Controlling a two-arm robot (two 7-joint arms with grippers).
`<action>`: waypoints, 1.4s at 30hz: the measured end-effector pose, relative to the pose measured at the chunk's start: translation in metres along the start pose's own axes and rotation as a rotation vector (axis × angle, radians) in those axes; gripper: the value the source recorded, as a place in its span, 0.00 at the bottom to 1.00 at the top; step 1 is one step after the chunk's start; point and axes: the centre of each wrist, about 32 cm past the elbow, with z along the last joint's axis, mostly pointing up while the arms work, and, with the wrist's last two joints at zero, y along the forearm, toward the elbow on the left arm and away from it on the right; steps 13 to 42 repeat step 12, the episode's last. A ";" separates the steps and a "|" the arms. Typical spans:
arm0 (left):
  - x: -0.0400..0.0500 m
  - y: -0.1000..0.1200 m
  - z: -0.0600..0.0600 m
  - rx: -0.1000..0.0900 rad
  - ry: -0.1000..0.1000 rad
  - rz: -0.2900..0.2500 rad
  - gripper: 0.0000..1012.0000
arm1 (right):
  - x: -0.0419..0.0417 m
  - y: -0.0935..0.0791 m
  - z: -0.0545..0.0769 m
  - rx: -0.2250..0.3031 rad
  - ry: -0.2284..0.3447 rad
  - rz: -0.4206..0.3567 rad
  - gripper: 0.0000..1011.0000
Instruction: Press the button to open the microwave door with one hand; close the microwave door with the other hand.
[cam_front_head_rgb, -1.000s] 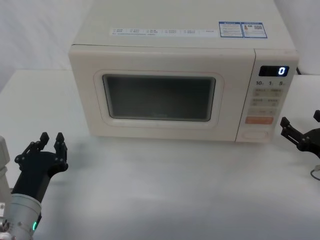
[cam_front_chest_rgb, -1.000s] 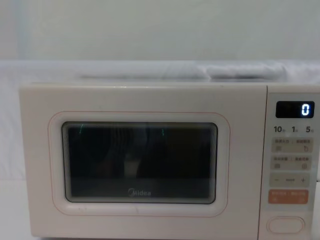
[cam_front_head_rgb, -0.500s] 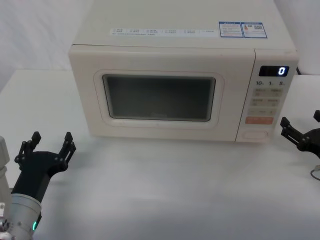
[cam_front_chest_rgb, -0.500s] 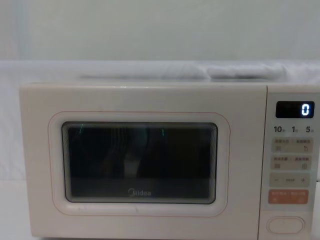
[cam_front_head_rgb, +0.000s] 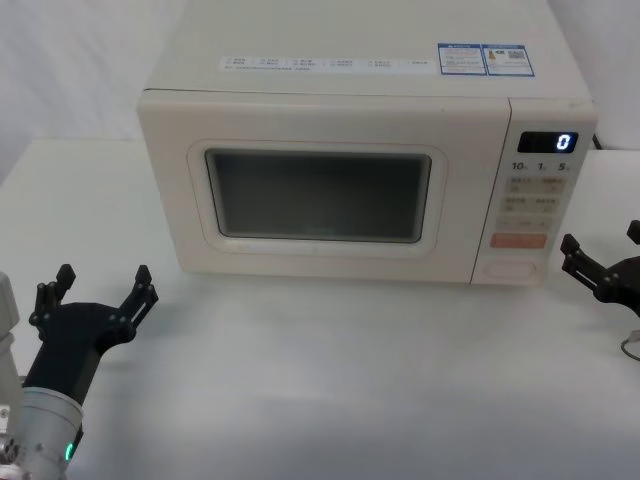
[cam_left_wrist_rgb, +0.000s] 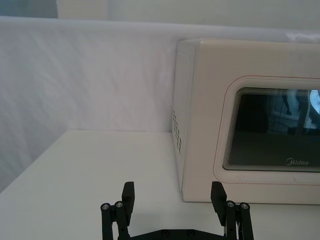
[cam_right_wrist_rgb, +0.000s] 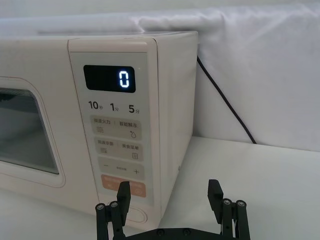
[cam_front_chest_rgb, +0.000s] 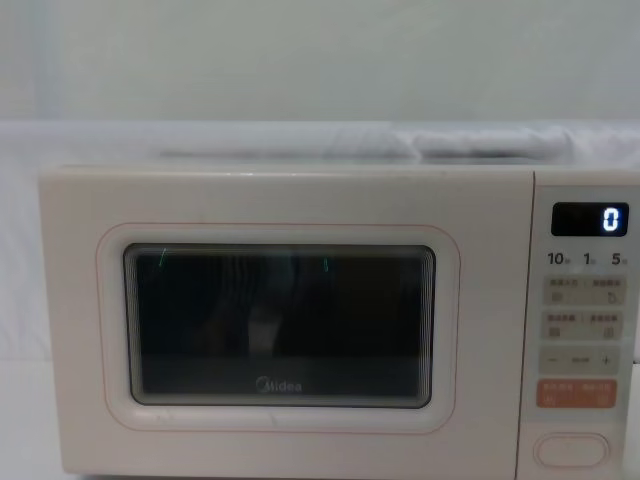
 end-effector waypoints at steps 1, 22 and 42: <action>0.0000 0.000 0.000 0.000 0.000 0.000 0.99 | 0.0000 0.000 0.000 0.000 0.000 0.000 0.99; 0.0000 0.000 0.000 0.000 0.000 0.000 0.99 | 0.0000 0.000 0.000 0.000 0.000 0.000 0.99; 0.0000 0.000 0.000 0.000 0.000 0.000 0.99 | 0.0000 0.000 0.000 0.000 0.000 0.000 0.99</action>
